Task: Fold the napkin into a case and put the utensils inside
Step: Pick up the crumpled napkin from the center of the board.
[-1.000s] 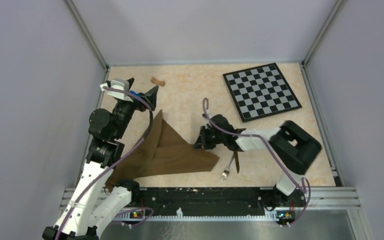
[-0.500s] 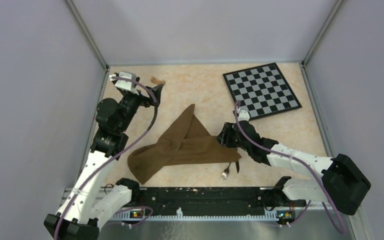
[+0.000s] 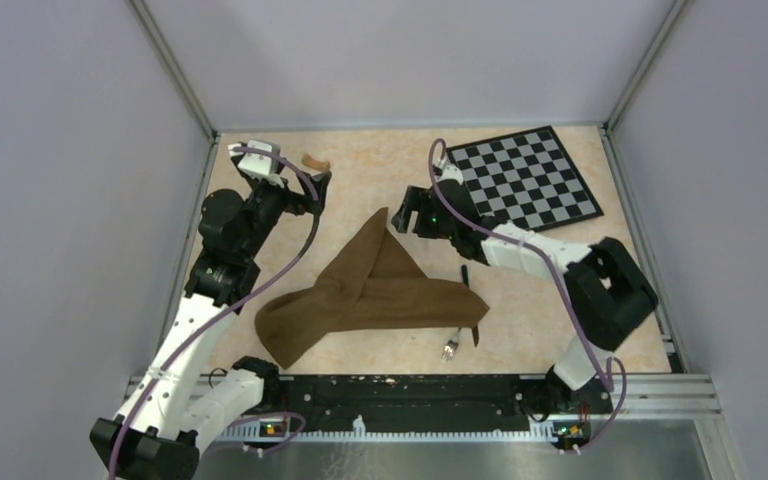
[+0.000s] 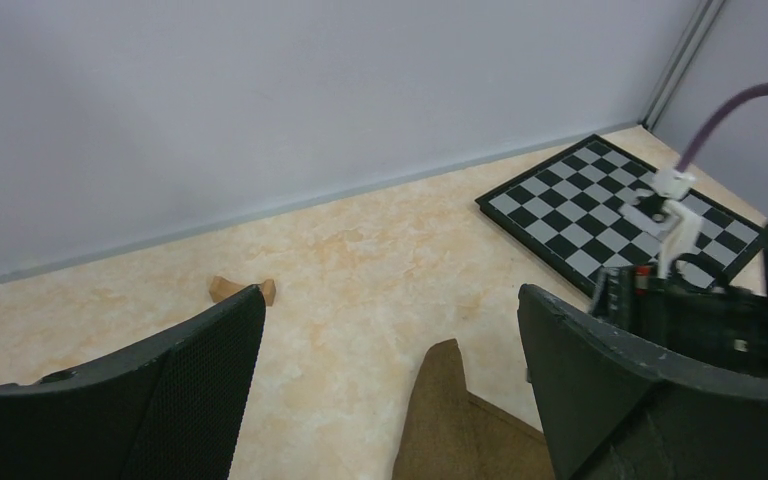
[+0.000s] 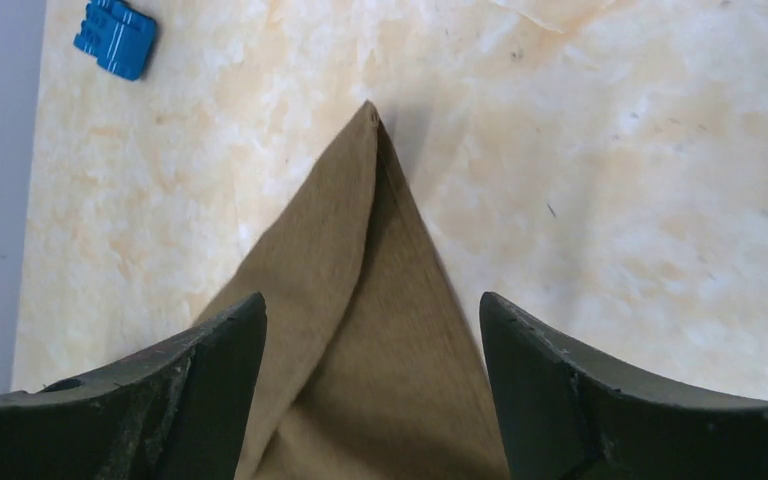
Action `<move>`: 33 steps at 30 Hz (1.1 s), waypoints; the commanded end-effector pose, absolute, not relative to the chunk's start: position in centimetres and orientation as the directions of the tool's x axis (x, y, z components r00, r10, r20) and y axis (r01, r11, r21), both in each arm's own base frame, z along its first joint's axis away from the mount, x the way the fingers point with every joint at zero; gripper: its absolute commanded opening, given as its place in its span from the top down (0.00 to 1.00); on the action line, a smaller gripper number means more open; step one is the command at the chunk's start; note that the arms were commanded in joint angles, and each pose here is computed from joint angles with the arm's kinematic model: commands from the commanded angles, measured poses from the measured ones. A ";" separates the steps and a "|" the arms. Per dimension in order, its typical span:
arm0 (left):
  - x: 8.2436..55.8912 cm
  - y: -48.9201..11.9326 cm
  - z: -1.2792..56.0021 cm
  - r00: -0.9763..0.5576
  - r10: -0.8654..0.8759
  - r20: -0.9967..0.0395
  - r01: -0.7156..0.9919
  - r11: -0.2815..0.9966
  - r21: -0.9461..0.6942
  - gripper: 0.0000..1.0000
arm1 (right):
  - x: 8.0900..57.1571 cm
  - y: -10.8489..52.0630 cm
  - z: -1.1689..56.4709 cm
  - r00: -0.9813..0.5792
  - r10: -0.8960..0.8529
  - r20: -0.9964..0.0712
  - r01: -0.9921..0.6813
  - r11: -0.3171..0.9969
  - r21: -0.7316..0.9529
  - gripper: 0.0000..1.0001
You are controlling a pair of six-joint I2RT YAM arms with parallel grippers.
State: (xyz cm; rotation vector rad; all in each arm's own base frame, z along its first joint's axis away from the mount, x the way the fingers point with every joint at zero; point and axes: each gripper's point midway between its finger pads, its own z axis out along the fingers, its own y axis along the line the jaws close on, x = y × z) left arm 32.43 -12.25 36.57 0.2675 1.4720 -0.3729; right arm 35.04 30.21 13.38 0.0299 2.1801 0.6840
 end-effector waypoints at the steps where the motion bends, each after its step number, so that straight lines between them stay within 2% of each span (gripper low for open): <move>1: 32.0 -12.8 39.3 0.116 -0.116 -0.987 0.434 0.899 -0.054 0.00 | 38.4 34.1 13.8 -0.682 0.315 -0.660 -0.213 0.778 0.592 0.25; 10: 32.0 -13.5 39.0 0.098 -0.127 -0.987 0.467 0.882 -0.067 0.00 | 42.1 37.7 8.1 -0.747 0.267 -0.609 -0.193 0.790 0.583 0.41; 13: 32.0 -13.6 39.0 0.096 -0.126 -0.987 0.470 0.880 -0.067 0.00 | 42.9 38.5 7.1 -0.760 0.263 -0.595 -0.185 0.790 0.585 0.50; 16: 32.3 -13.6 38.7 0.090 -0.121 -0.989 0.465 0.883 -0.066 0.00 | 43.4 39.0 6.4 -0.773 0.277 -0.571 -0.155 0.790 0.593 0.70; 17: 32.4 -13.5 38.5 0.086 -0.119 -0.989 0.462 0.884 -0.066 0.00 | 43.8 38.9 6.5 -0.769 0.288 -0.571 -0.142 0.793 0.592 0.81; 18: 32.6 -13.5 38.3 0.080 -0.117 -0.990 0.457 0.887 -0.068 0.00 | 44.4 38.6 7.0 -0.764 0.308 -0.568 -0.127 0.790 0.600 0.99; 23: 34.5 -13.9 35.6 0.007 -0.089 -0.996 0.426 0.901 -0.078 0.00 | 47.9 31.2 10.4 -0.686 0.468 -0.557 0.054 0.797 0.602 1.00; 26: 35.9 -15.3 32.3 -0.197 -0.074 -0.978 0.405 0.902 -0.150 0.00 | 48.7 26.7 11.8 -0.680 0.510 -0.527 0.145 0.798 0.585 1.00; 30: 34.2 -17.2 24.6 -0.560 -0.072 -0.825 0.365 0.873 -0.324 0.00 | 48.1 22.8 11.2 -0.707 0.517 -0.482 0.202 0.801 0.564 1.00; 33: 31.8 -16.5 19.8 -0.686 -0.116 -0.719 0.240 0.896 -0.373 0.00 | 47.7 21.1 11.4 -0.712 0.526 -0.466 0.185 0.780 0.598 1.00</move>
